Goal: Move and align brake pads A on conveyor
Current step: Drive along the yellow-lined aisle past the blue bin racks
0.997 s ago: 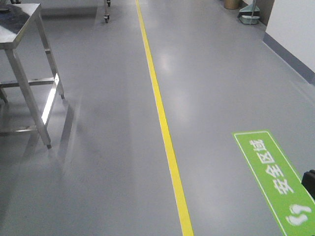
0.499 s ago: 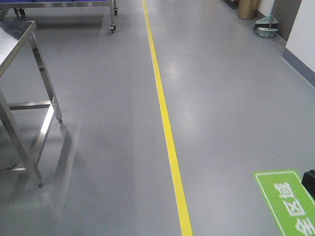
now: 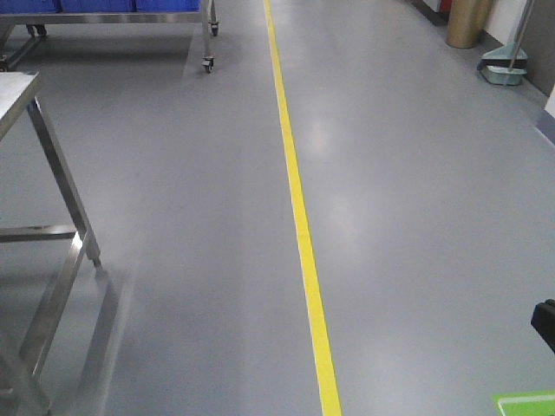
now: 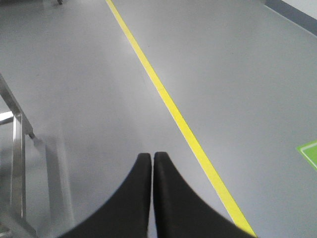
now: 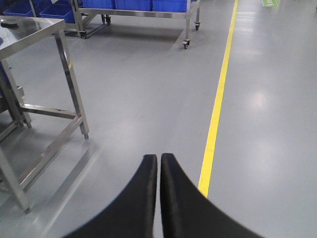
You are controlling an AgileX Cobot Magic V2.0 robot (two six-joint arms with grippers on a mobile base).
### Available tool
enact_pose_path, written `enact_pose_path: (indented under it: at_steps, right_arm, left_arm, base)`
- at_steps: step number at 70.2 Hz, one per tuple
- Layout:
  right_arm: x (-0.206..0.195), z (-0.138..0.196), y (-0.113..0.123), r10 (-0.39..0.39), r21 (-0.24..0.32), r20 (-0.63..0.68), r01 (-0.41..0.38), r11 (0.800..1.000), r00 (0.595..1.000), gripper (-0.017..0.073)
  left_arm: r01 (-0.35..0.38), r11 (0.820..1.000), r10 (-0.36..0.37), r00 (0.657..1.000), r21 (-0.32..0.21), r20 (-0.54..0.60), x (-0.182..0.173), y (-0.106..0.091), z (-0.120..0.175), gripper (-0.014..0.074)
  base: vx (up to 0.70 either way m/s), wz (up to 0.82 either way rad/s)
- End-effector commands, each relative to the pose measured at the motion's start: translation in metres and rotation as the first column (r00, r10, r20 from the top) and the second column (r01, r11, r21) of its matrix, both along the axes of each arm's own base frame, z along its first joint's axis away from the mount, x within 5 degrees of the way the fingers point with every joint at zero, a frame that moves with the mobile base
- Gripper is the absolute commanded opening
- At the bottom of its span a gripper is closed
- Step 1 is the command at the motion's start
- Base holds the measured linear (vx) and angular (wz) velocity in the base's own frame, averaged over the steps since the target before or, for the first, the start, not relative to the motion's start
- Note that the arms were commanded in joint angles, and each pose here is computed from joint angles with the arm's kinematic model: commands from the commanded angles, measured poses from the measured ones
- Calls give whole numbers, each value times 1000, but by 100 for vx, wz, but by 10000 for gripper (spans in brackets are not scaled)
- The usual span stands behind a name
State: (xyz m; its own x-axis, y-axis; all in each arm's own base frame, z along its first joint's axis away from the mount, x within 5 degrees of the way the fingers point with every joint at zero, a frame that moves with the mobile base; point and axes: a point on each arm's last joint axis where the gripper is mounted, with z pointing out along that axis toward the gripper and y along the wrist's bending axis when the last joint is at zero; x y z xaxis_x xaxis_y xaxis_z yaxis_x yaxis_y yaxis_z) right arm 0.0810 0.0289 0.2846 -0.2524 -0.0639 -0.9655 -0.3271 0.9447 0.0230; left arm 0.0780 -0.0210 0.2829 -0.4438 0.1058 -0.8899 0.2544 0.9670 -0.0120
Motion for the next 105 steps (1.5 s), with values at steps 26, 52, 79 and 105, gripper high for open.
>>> enact_pose_path:
  at_steps: [26, 52, 79, 105]
  right_arm:
    - [3, 13, -1, -22, 14, 83, 21, 1000, 996, 0]
    - [3, 13, -1, -22, 14, 83, 21, 1000, 996, 0]
    - [3, 13, -1, -22, 14, 83, 21, 1000, 996, 0]
    - [3, 13, -1, -22, 14, 83, 21, 1000, 996, 0]
  left_arm:
    - [9, 999, -7, 997, -31, 82, 3, -2, 14, -6]
    - [9, 999, -7, 997, -31, 82, 3, -2, 14, -6]
    - [9, 999, -7, 997, -31, 82, 3, -2, 14, -6]
    - [9, 999, -7, 997, -31, 82, 3, -2, 14, -6]
  base:
    - [62, 6]
    - [59, 3]
    - [53, 2]
    - [45, 4]
